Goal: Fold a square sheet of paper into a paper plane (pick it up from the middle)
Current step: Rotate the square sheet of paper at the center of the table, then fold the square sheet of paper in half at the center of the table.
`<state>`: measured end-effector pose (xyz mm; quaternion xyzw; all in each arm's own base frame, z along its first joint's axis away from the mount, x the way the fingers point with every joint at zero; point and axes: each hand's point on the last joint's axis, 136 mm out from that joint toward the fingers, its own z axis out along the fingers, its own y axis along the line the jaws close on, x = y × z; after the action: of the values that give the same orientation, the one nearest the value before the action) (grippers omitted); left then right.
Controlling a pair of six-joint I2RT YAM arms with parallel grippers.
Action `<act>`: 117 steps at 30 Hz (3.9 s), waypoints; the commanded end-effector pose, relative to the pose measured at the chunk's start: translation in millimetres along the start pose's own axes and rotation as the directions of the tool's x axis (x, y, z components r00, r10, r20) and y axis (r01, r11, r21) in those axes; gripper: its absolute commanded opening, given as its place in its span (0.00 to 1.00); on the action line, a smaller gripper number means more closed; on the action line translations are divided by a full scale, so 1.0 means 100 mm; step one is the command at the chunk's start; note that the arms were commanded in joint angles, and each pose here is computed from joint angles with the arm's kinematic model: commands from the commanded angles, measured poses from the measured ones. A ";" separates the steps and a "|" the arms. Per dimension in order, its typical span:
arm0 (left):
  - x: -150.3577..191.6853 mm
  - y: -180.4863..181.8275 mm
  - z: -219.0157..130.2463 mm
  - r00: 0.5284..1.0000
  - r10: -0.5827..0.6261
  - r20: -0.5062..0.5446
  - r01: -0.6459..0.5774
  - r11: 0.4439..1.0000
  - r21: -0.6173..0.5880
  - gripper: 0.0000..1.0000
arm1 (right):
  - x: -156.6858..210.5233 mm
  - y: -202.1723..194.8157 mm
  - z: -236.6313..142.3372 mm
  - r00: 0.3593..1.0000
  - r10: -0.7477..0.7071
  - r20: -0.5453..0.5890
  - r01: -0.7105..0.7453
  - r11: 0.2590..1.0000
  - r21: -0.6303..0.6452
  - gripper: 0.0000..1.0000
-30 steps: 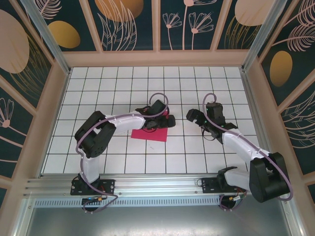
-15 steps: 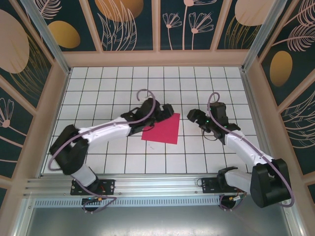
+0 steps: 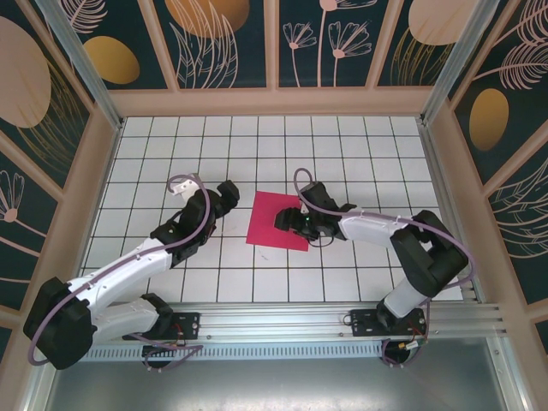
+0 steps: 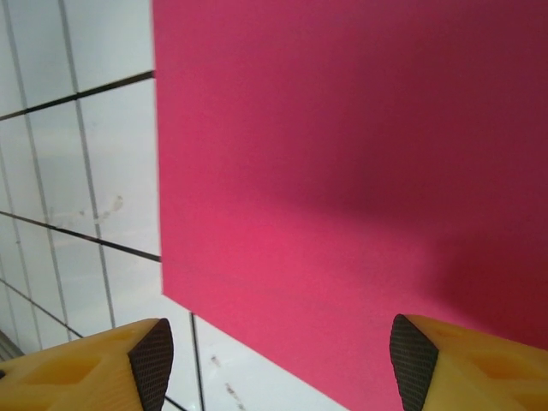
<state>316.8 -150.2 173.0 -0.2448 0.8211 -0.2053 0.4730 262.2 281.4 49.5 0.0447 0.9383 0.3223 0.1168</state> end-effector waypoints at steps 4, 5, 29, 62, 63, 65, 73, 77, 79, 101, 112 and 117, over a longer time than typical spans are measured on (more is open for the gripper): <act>-0.03 0.06 0.00 0.999 0.045 0.023 -0.045 0.999 -0.017 0.98 | 0.16 -0.35 0.00 0.999 0.002 -0.053 0.006 0.990 0.144 0.70; -0.03 0.06 0.01 0.999 0.049 0.021 -0.048 0.999 -0.018 0.98 | 0.15 -0.42 -0.03 0.999 -0.003 -0.052 0.012 0.985 0.172 0.70; 0.00 0.16 -0.01 0.986 0.166 0.019 -0.165 0.985 -0.043 0.98 | -0.53 -0.24 -0.04 0.981 -0.187 -0.043 0.179 0.809 0.560 0.84; 0.12 0.20 0.01 0.983 0.185 -0.023 -0.185 0.982 -0.028 0.99 | -0.42 -0.58 0.32 0.967 -0.179 -0.183 0.255 0.736 0.627 0.78; 0.13 0.20 0.01 0.983 0.183 -0.026 -0.184 0.983 -0.026 0.98 | -0.44 -0.55 0.30 0.968 -0.185 -0.173 0.252 0.740 0.623 0.74; 0.13 0.18 0.02 0.983 0.180 -0.031 -0.181 0.983 -0.021 0.99 | -0.48 -0.44 0.28 0.969 -0.193 -0.156 0.248 0.761 0.599 0.70; 0.14 0.18 0.02 0.985 0.171 -0.037 -0.172 0.985 -0.025 0.99 | -0.62 0.10 0.10 0.975 -0.215 -0.064 0.220 0.870 0.441 0.51; 0.11 0.17 0.00 0.985 0.171 -0.033 -0.172 0.985 -0.031 0.98 | -0.60 0.33 0.05 0.975 -0.214 -0.055 0.220 0.914 0.341 0.47; 0.09 0.16 -0.01 0.985 0.170 -0.032 -0.171 0.985 -0.032 0.98 | -0.59 0.49 0.02 0.975 -0.216 -0.045 0.220 0.940 0.260 0.47; 0.62 -0.74 0.16 0.931 0.222 -0.289 -0.118 0.933 0.339 0.98 | -0.68 -0.26 -0.26 1.000 0.013 -0.002 -0.013 1.000 0.003 0.60; 0.86 -0.85 0.23 0.896 0.242 -0.373 -0.081 0.914 0.398 0.85 | -0.63 -0.57 -0.36 1.000 0.008 0.025 -0.013 0.985 0.172 0.62; 0.97 -0.86 0.28 0.880 0.250 -0.404 -0.072 0.911 0.407 0.77 | -0.63 -0.76 -0.36 0.996 0.061 0.060 -0.075 0.964 0.255 0.61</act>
<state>311.9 -267.7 130.6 -0.0371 0.8812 -0.3450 0.3211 319.4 207.5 49.6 0.0768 0.9600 0.2391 0.1237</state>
